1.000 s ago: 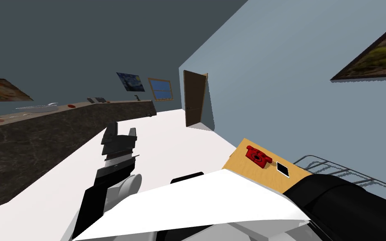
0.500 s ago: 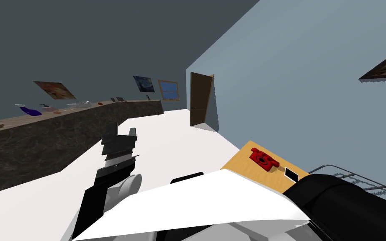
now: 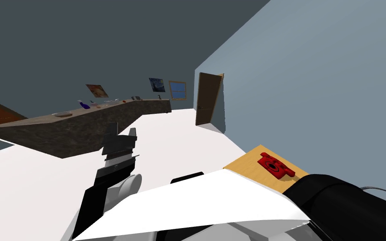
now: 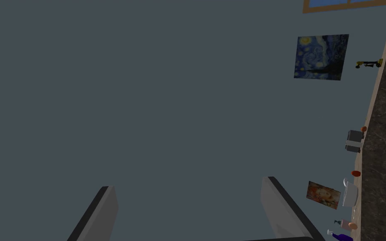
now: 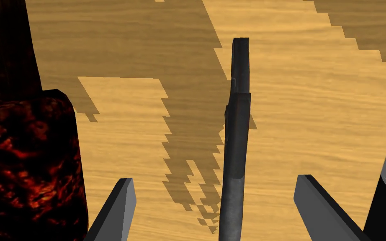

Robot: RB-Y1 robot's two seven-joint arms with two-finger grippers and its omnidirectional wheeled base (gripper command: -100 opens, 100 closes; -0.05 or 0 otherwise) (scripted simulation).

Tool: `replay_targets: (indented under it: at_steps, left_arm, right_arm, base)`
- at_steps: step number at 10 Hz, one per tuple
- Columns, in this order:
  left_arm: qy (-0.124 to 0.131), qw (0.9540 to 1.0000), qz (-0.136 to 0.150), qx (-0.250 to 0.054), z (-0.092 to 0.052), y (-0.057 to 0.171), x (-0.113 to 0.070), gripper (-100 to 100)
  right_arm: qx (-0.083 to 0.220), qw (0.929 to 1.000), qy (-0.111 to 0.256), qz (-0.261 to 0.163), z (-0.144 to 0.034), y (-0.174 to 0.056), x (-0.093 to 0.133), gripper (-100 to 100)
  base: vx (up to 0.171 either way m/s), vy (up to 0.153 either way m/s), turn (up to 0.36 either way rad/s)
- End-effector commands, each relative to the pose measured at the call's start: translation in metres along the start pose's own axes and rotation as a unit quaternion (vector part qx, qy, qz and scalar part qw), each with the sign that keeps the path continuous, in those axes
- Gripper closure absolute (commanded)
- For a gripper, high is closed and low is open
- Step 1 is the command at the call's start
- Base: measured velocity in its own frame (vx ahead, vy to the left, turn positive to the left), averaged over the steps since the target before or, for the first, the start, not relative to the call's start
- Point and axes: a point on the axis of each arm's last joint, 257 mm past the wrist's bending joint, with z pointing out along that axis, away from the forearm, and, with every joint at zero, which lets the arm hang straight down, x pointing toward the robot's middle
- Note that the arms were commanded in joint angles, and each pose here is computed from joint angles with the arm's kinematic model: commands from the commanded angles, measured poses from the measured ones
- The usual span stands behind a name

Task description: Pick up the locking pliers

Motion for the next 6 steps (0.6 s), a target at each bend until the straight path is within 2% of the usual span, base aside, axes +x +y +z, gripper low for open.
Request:
replay_targets:
  at_steps: [1,2,3,6]
  left_arm:
    - [0.000,1.0000,0.000,0.000,0.0000,0.0000,0.0000,0]
    - [0.000,1.0000,0.000,0.000,-0.0001,0.0000,-0.0001,0]
    - [0.000,1.0000,0.000,0.000,-0.0001,0.0001,-0.0001,0]
    - [0.000,1.0000,0.000,0.000,-0.0001,0.0001,-0.0002,0]
  right_arm:
    - [0.001,0.9997,0.001,0.024,0.0007,0.0008,0.0016,-100]
    - [0.001,0.9999,0.000,0.014,0.0005,0.0005,0.0007,-100]
    - [0.001,0.9999,0.000,0.017,0.0006,0.0006,0.0009,100]
    - [0.001,0.9999,0.000,0.017,0.0007,0.0012,0.0010,100]
  base:
    - [-0.102,0.047,0.164]
    - [-0.031,0.015,0.004]
    - [-0.008,0.004,-0.003]
    - [0.000,0.000,0.000]
